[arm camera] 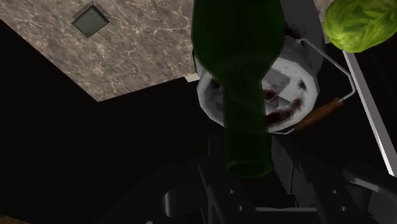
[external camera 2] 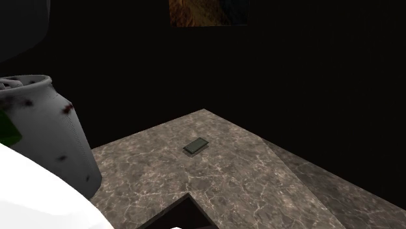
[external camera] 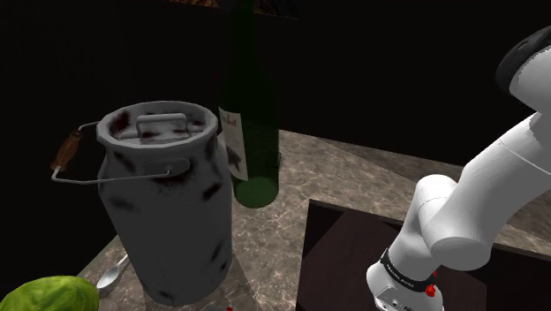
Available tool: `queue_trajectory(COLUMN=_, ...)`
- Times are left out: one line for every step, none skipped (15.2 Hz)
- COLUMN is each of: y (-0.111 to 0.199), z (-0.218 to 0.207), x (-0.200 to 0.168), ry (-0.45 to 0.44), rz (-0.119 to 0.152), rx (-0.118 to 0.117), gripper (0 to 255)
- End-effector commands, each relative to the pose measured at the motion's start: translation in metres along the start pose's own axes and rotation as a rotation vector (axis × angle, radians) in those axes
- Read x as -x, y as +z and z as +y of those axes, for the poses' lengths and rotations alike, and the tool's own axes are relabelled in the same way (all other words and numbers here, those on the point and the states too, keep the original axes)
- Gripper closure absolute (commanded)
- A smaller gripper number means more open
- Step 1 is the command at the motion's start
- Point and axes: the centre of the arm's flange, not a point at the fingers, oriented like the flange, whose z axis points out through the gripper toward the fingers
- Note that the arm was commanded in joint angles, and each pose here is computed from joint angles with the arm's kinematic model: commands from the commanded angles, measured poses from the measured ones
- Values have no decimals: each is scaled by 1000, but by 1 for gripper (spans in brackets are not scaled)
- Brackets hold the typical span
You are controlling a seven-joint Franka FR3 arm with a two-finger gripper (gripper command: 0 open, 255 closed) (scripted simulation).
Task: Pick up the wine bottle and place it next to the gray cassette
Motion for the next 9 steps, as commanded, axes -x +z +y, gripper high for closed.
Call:
queue_trajectory(y=-9, z=1, x=-6, ry=1, rz=0, rx=0, gripper=255)
queue_trajectory(y=-14, z=2, x=-9, ry=1, rz=0, rx=0, gripper=255)
queue_trajectory(y=-16, z=2, x=-11, ry=1, rz=0, rx=0, gripper=255)
queue_trajectory(y=-11, z=-7, x=-3, ry=1, rz=0, rx=0, gripper=255)
queue_trajectory(y=-7, z=-16, x=6, ry=1, rz=0, rx=0, gripper=255)
queue_trajectory(y=-2, z=-25, x=14, ry=1, rz=0, rx=0, gripper=255)
queue_trajectory(y=3, z=-34, x=22, ry=1, rz=0, rx=0, gripper=255)
queue_trajectory(y=8, z=-43, x=30, ry=1, rz=0, rx=0, gripper=255)
queue_trajectory(y=13, z=-52, x=39, ry=1, rz=0, rx=0, gripper=255)
